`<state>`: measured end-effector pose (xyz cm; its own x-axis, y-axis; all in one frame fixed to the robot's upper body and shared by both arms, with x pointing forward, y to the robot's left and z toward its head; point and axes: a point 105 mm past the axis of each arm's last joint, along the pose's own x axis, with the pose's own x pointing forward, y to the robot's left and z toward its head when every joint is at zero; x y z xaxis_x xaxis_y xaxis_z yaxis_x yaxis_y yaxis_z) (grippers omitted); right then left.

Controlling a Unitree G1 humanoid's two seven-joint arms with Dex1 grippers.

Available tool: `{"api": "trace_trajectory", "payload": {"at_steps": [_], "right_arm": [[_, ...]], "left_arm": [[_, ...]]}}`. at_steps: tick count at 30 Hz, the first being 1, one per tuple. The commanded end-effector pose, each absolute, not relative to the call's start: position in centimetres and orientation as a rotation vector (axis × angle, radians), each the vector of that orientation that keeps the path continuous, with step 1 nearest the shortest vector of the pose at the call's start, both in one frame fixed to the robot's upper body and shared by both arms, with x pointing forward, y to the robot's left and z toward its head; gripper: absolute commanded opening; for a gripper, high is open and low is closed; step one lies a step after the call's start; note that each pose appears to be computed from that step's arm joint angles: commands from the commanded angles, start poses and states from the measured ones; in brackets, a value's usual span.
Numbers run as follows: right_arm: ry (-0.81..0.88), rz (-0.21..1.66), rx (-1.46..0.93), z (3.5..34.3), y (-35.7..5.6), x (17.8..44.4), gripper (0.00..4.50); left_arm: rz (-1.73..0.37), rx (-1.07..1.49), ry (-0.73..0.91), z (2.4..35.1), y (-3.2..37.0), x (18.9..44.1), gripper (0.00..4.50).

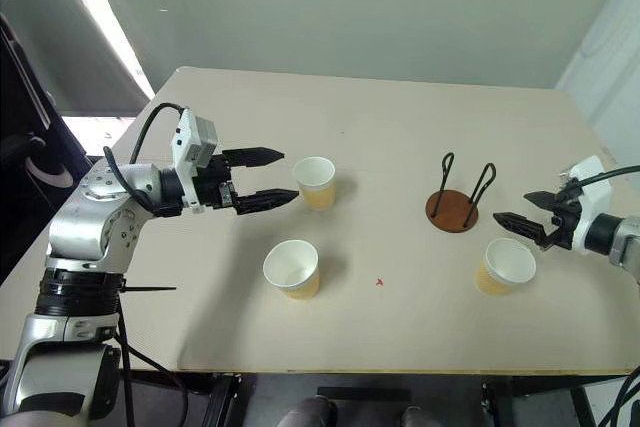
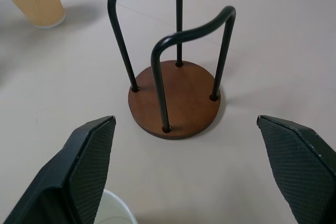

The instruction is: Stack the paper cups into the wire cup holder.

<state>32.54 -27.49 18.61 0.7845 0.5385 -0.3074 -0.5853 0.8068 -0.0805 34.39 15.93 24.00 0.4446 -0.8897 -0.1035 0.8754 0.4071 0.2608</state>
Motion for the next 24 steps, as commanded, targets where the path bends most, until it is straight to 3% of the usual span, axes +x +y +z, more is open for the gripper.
{"api": "trace_trajectory", "payload": {"at_steps": [1,10,24], "right_arm": [[0.241,0.675,-0.218,20.4,-26.2,32.2,4.48],[0.318,0.721,-0.221,19.1,-24.8,32.7,4.48],[0.310,0.738,-0.235,19.1,-23.6,35.9,4.48]], "left_arm": [[-1.202,0.311,-0.113,26.1,14.8,33.3,4.50],[-1.288,0.358,-0.103,26.8,13.9,32.8,4.50],[-1.279,0.365,-0.111,27.0,14.0,32.5,4.50]]}}
